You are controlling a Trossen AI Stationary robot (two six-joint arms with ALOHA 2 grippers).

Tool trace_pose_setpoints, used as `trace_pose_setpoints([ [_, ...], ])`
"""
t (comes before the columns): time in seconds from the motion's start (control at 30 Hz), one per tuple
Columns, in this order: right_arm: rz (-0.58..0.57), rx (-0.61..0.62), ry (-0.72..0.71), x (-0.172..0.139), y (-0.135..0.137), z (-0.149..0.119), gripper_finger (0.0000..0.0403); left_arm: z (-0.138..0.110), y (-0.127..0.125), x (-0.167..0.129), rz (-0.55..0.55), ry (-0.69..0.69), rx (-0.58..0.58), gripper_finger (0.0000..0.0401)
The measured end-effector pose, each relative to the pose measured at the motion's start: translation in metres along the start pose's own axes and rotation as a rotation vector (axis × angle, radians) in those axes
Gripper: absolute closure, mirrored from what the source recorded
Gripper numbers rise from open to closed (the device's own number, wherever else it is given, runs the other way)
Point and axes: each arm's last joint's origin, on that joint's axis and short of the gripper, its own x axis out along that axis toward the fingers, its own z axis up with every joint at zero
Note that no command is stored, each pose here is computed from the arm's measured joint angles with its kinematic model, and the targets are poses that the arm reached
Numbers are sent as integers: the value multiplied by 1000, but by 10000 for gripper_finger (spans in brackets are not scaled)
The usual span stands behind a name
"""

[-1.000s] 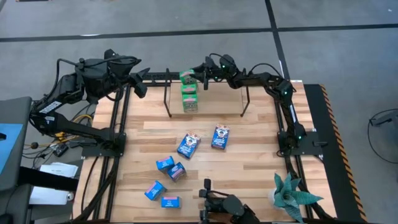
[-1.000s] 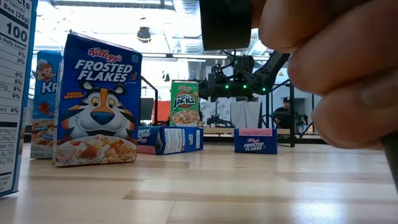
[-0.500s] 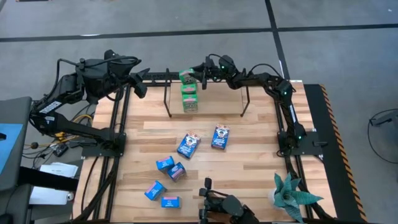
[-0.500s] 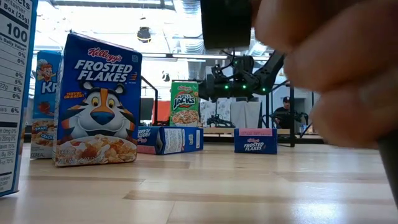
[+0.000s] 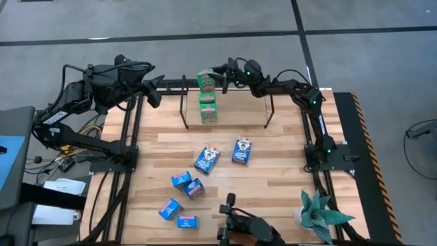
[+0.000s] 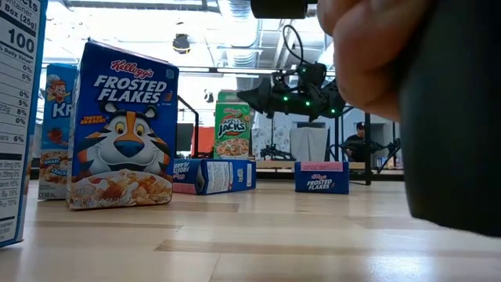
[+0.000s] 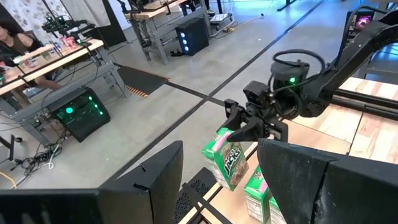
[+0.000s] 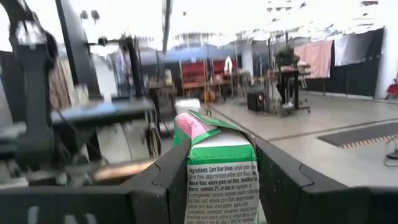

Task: Stack cereal on shelf
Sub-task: Put the green cereal box on the shelf aligned with the other green cereal box

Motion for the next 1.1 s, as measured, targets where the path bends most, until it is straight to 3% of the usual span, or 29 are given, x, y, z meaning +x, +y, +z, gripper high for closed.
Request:
trace_pose_setpoints([
  [0.37,6,92,-33,-4,1,-26,228,0,0,0,2,0,1,203],
  [0.5,-14,39,-23,-6,-3,-26,228,0,1,0,19,3,1,203],
  [0.83,-4,74,78,4,-9,-26,228,0,1,0,29,6,0,203],
  [0.97,58,38,118,10,-7,-23,227,2,2,2,40,-16,-80,203],
  [1.1,102,36,114,14,-7,-19,227,0,2,23,123,24,-213,203],
])
